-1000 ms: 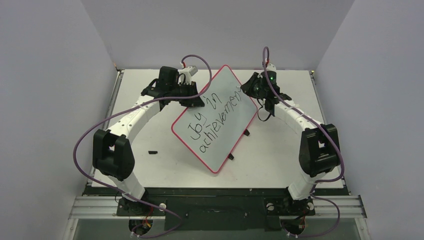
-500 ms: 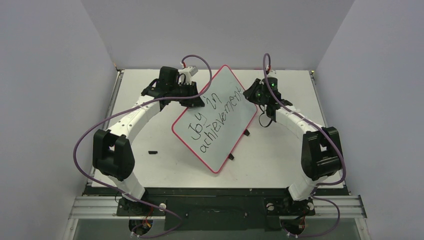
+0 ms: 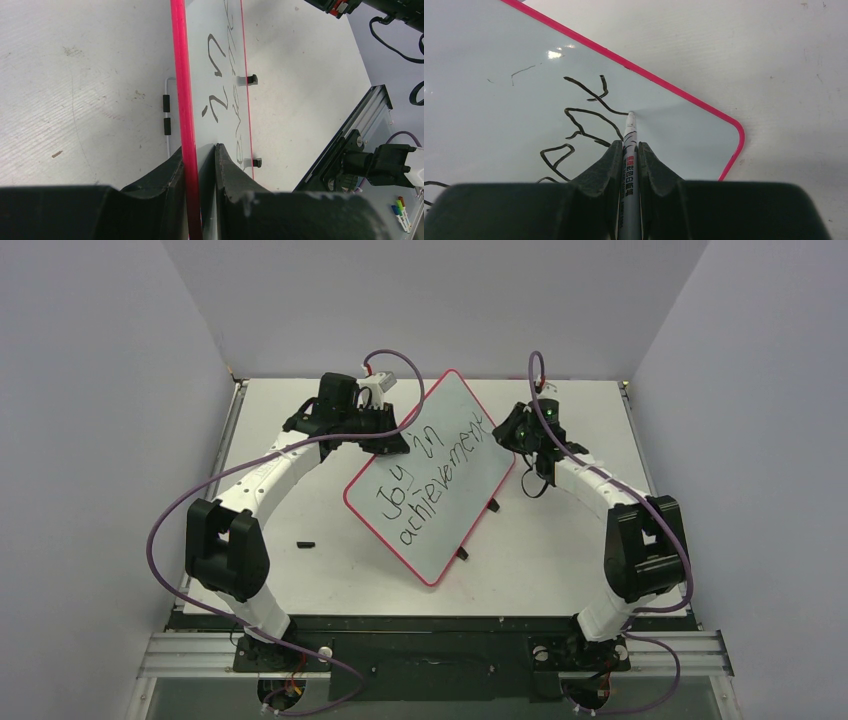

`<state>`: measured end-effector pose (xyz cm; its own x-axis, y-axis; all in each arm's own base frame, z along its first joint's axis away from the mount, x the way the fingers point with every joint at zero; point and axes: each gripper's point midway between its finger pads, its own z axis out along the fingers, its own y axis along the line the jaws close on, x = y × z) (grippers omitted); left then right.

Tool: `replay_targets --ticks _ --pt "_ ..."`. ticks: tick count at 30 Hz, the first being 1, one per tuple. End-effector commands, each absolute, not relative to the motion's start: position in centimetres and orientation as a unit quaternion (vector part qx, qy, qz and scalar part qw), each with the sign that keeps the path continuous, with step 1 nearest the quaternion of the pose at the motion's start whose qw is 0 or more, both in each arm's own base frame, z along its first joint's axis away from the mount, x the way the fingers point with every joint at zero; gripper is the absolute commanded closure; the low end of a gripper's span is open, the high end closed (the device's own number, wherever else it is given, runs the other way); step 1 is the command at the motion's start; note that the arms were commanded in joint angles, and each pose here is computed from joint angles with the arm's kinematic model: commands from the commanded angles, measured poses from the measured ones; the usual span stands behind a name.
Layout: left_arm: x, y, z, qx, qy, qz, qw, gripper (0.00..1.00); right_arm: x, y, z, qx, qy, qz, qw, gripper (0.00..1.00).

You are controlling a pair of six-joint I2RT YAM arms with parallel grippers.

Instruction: Write a sentence on the whiteboard

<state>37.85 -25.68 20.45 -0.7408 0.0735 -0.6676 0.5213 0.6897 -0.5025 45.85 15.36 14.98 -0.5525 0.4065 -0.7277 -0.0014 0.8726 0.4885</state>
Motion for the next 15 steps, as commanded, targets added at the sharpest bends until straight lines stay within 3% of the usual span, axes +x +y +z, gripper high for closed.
replay_targets --ticks 1,8,15 --pt "37.3 -26.0 18.9 0.247 0.858 -0.305 0.332 1.00 47.3 15.4 16.8 0.116 0.844 0.224 0.474 1.00" --pt "37.3 -26.0 18.9 0.247 0.858 -0.304 0.332 1.00 48.2 15.3 18.8 0.112 0.836 0.219 0.491 1.00" --pt "37.3 -25.9 18.8 0.249 0.858 -0.303 0.331 1.00 45.3 13.4 21.9 0.126 0.822 0.197 0.519 1.00"
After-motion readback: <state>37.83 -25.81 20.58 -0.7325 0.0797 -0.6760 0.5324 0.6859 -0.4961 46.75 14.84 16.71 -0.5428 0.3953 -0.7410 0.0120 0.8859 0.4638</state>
